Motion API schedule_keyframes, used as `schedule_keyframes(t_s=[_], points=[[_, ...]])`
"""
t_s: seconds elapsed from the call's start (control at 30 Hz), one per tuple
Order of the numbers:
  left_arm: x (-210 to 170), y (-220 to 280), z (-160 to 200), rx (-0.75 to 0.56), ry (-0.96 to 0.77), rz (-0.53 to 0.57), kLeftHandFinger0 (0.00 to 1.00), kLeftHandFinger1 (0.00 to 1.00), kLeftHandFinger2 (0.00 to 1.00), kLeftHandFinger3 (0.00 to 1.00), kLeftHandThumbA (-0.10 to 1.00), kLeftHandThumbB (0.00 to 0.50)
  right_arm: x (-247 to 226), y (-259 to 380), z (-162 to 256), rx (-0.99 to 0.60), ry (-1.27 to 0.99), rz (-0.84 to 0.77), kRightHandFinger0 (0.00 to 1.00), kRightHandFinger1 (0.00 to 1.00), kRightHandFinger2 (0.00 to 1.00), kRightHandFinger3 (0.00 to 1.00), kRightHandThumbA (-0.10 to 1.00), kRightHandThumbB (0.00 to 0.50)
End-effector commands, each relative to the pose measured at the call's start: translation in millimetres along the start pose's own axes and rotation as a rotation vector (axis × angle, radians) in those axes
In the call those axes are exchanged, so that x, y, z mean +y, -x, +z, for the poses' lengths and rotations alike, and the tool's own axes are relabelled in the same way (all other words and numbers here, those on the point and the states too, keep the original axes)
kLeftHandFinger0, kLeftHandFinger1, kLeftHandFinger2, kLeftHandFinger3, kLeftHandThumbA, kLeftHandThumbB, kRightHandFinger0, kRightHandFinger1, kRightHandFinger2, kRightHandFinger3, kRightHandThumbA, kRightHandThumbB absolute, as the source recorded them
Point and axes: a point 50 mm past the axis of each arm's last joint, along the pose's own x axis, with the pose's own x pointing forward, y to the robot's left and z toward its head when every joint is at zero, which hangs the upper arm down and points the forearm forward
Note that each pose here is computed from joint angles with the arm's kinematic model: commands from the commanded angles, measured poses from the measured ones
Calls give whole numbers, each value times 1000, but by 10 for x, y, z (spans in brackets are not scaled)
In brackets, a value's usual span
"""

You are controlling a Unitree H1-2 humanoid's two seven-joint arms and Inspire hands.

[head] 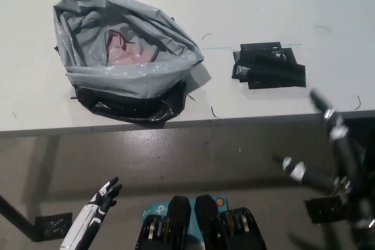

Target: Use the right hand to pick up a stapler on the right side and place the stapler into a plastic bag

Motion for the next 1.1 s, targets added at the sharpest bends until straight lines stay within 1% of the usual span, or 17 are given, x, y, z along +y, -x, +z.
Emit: schedule_keyframes(t_s=[0.0, 0.07, 0.1, 0.13, 0.23, 0.3, 0.33, 0.37, 0.47, 0.53, 0.6, 0.67, 0.7, 0.83, 0.9, 1.0, 1.07], points=[[70, -28, 106, -71, -24, -6, 1000, 1000, 1000, 1000, 1000, 233, -497, -796, 576, -60, 193, 74, 1000, 1000, 1000, 1000, 998, 299], [67, -19, 113, -69, -19, -8, 1000, 1000, 1000, 1000, 1000, 232, -561, -1038, 632, -33, 210, 124, 1000, 1000, 1000, 1000, 985, 308], [68, -16, 116, -70, -19, -8, 1000, 1000, 1000, 1000, 1000, 230, -599, -1228, 653, -9, 213, 164, 1000, 1000, 1000, 1000, 948, 299], [68, -19, 118, -73, -24, -7, 1000, 1000, 1000, 1000, 1000, 229, -627, -1427, 662, 26, 221, 194, 1000, 1000, 1000, 1000, 916, 310], [75, -36, 122, -72, -30, -9, 1000, 1000, 1000, 1000, 1000, 234, -636, -1848, 660, 111, 283, 279, 1000, 1000, 1000, 1000, 905, 322], [75, -42, 127, -70, -29, -10, 1000, 1000, 1000, 1000, 1000, 238, -618, -2091, 606, 159, 315, 320, 1000, 1000, 1000, 1000, 895, 342], [75, -45, 129, -71, -28, -9, 1000, 1000, 1000, 1000, 1000, 240, -614, -2139, 595, 167, 321, 328, 1000, 1000, 1000, 1000, 893, 345], [73, -46, 128, -71, -27, -8, 1000, 1000, 1000, 1000, 1000, 243, -597, -2228, 559, 175, 336, 345, 1000, 1000, 1000, 1000, 885, 328], [72, -40, 118, -71, -30, -7, 1000, 1000, 1000, 1000, 1000, 241, -498, -2534, 413, 249, 379, 394, 1000, 1000, 1000, 1000, 878, 330], [77, -42, 110, -75, -25, -8, 1000, 1000, 1000, 1000, 1000, 225, -447, -2642, 356, 279, 389, 411, 1000, 1000, 1000, 1000, 856, 347], [71, -39, 113, -74, -24, -13, 1000, 1000, 1000, 1000, 1000, 227, -379, -2791, 272, 320, 423, 432, 1000, 1000, 1000, 1000, 847, 366], [69, -36, 116, -73, -25, -14, 1000, 1000, 1000, 1000, 1000, 234, -327, -2850, 221, 340, 438, 442, 1000, 1000, 1000, 1000, 844, 368], [73, -45, 119, -73, -26, -14, 1000, 1000, 1000, 1000, 1000, 234, -299, -2895, 181, 350, 436, 450, 1000, 1000, 1000, 1000, 830, 358], [77, -39, 108, -67, -21, -13, 1000, 1000, 1000, 1000, 1000, 237, -166, -2995, 102, 403, 471, 487, 1000, 1000, 1000, 1000, 831, 380], [73, -31, 113, -63, -28, -14, 1000, 1000, 1000, 1000, 1000, 246, -87, -3054, 44, 423, 516, 524, 1000, 1000, 1000, 1000, 892, 394], [58, -45, 113, -66, -26, -17, 1000, 1000, 1000, 1000, 1000, 246, -17, -3090, -19, 458, 574, 551, 1000, 1000, 1000, 1000, 911, 397], [55, -46, 122, -69, -31, -19, 1000, 1000, 1000, 1000, 1000, 242, 38, -3092, -57, 471, 595, 569, 1000, 1000, 1000, 1000, 920, 383]])
